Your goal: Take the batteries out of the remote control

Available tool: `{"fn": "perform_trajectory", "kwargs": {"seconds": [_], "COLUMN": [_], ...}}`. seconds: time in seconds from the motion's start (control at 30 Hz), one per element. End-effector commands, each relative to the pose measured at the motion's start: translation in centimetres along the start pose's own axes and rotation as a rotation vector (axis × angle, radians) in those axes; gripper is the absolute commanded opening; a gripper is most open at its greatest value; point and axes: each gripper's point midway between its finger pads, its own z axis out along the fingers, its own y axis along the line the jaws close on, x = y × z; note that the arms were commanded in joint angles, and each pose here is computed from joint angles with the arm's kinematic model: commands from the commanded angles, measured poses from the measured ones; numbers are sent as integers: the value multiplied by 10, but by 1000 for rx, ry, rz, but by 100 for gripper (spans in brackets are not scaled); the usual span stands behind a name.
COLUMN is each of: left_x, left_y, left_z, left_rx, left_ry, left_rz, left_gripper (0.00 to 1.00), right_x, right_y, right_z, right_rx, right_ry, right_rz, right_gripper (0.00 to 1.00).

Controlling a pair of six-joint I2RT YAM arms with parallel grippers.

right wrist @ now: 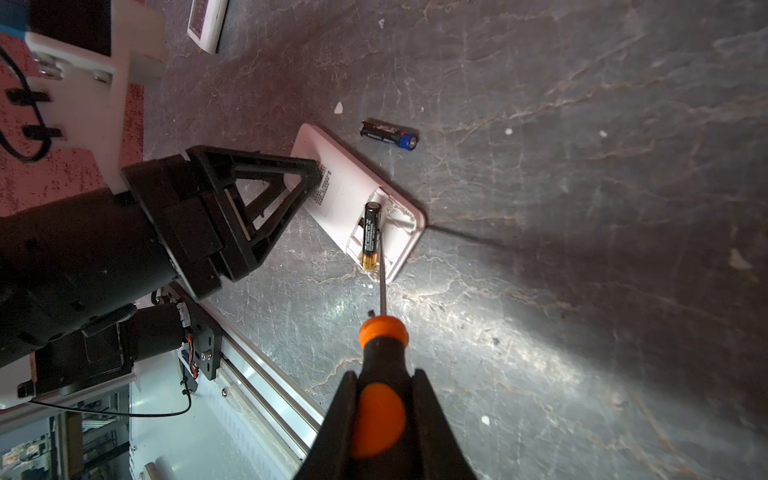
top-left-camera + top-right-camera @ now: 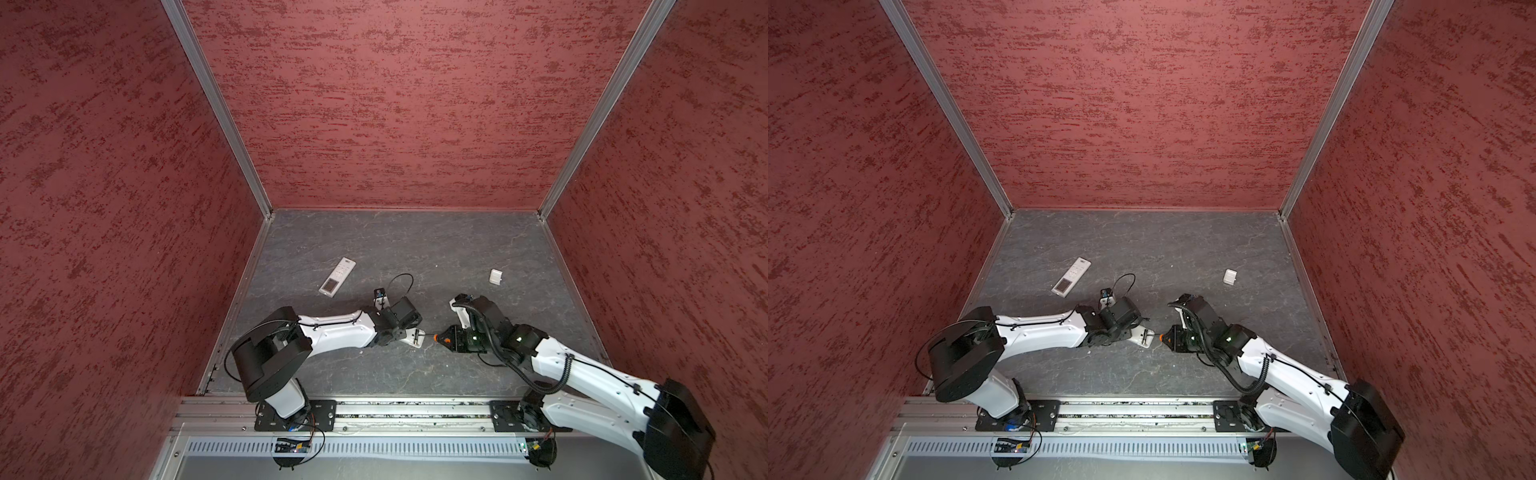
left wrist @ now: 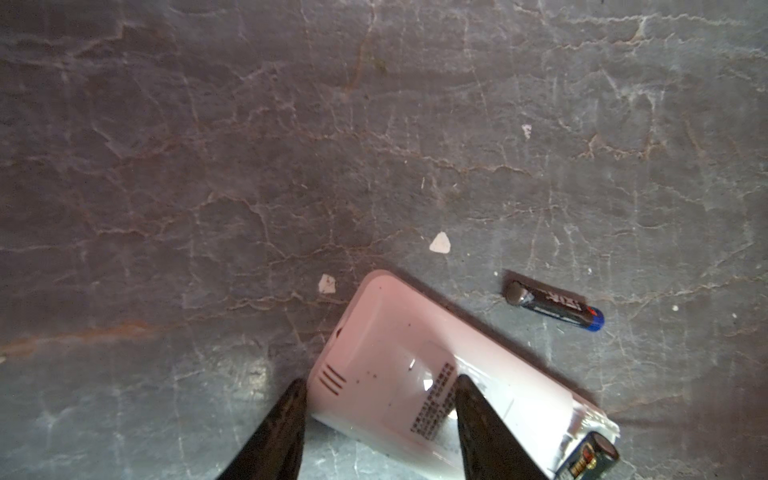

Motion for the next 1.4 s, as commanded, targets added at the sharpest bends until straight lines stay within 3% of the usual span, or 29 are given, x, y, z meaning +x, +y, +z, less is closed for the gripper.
{"fn": "perform_trajectory", "kwargs": {"seconds": [0.0, 0.33, 1.37], "left_x": [48, 46, 49], "left_y": [27, 30, 31], "left_z": [17, 12, 6], "left_rx": [-83, -78, -68], "left_ry": [172, 157, 146], "left_rz": [62, 36, 19], "left_gripper": [56, 56, 56], "right_x": [-13, -7, 18], "right_y": [20, 9, -3], "right_z": [-9, -21, -4], "right_rx": [-47, 16, -31], "right_ry": [-35, -31, 9], "right_rz": [-28, -26, 16], "right_gripper": [0, 0, 0]}}
